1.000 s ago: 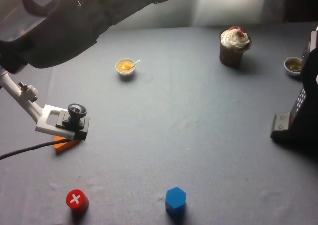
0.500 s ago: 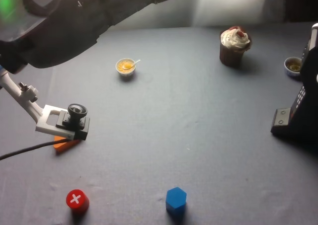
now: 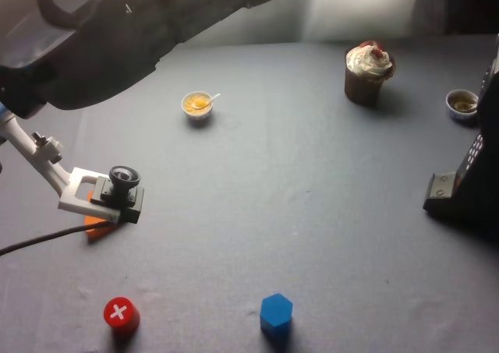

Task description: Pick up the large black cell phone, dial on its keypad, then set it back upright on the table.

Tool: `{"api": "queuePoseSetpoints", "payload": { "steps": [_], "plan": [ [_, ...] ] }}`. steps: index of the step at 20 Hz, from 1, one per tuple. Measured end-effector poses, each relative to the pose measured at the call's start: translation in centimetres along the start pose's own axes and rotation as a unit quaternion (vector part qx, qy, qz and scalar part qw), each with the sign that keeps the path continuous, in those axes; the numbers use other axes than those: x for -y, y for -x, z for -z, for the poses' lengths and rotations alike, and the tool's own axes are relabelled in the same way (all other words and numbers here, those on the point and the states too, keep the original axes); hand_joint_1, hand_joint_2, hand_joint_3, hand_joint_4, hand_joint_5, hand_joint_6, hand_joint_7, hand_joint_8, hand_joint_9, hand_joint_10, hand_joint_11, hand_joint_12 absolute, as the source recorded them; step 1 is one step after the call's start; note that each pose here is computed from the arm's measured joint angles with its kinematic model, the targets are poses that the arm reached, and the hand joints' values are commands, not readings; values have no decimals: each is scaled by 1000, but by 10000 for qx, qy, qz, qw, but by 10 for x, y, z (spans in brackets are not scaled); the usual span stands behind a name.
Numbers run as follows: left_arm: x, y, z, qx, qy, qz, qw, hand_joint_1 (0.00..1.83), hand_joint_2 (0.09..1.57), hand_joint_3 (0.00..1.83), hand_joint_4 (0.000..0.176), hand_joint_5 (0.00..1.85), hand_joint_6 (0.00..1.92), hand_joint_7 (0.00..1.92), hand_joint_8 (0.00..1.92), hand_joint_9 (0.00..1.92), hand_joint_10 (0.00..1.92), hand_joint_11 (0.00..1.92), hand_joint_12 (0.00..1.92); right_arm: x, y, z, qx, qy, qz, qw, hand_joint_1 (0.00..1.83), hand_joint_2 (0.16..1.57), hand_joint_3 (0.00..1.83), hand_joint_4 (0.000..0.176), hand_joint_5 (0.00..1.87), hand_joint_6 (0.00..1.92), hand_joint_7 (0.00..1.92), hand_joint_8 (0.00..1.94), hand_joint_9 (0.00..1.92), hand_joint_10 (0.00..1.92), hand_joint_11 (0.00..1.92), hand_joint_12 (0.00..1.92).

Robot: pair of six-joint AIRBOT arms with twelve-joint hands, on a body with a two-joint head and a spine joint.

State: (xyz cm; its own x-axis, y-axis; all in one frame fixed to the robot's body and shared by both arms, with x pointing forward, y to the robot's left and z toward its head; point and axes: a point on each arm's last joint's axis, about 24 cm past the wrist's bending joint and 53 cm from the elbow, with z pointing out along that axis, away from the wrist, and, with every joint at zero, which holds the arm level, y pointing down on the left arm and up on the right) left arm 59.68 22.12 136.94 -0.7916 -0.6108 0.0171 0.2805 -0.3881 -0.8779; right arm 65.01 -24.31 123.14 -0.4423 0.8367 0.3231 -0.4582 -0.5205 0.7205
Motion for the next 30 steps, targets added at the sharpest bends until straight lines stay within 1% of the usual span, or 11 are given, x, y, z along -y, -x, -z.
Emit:
{"api": "queuePoseSetpoints", "payload": {
  "steps": [2,3,5,8,9,11,15,18,23,26,30],
  "plan": [
    [0,0,0,0,0,0,10000,0,1165,0,6,162,5,163,5,176,8,0,278,-1,0,0,-11,7,1,10000,670,995,0,0,282,1,305,2,236,1,0,765],
    [0,0,0,0,0,0,10000,0,1164,0,7,174,6,174,5,187,7,0,309,-1,0,0,-14,8,-1,10000,614,996,0,11,213,0,250,2,184,0,0,631],
    [0,0,0,1,-1,1,10000,0,1160,0,8,151,2,168,1,162,4,0,212,-1,-1,-1,-54,18,17,10000,554,961,0,32,183,0,206,0,147,0,0,521],
    [0,0,0,3,-2,1,10000,0,1158,0,8,151,3,181,5,175,6,0,235,-1,-2,-1,-76,13,15,10000,247,896,0,82,12,0,54,0,32,0,0,210],
    [0,0,0,3,-2,1,10000,0,1160,0,7,157,5,180,4,176,6,0,236,-1,-2,-1,-88,12,16,10000,169,891,0,91,2,0,10,0,6,0,0,67],
    [0,0,0,1,-1,1,10000,0,1161,0,5,161,4,191,5,183,5,0,264,-3,-2,-2,-111,20,39,9999,104,853,0,105,0,0,0,0,0,0,0,2],
    [0,0,0,3,-2,1,10000,0,1159,0,5,165,7,195,4,183,3,0,296,-16,-3,-3,-106,29,87,9999,46,829,0,105,0,0,0,0,0,0,0,0],
    [0,0,0,1,-1,1,10000,0,1155,0,10,152,1,184,1,158,0,0,237,-29,-5,-1,-152,-43,215,9996,27,838,0,97,0,0,0,0,0,0,0,0],
    [-2,-5,-1,-24,-12,87,10000,0,1161,1,9,190,4,226,4,210,7,0,394,-61,-7,6,-152,-215,446,9987,2,870,5,96,0,0,0,0,0,0,0,0],
    [-7,-8,-1,-63,69,91,9999,0,1165,1,6,138,0,168,2,163,1,0,265,-71,-11,15,-189,-489,604,9968,0,882,9,89,0,0,0,0,0,0,0,0],
    [0,2,-1,132,-78,175,9997,0,1167,0,0,179,3,202,3,198,4,0,403,-80,-13,37,-181,-1104,928,9894,0,888,9,90,0,0,0,0,0,0,0,0]
  ]
}}
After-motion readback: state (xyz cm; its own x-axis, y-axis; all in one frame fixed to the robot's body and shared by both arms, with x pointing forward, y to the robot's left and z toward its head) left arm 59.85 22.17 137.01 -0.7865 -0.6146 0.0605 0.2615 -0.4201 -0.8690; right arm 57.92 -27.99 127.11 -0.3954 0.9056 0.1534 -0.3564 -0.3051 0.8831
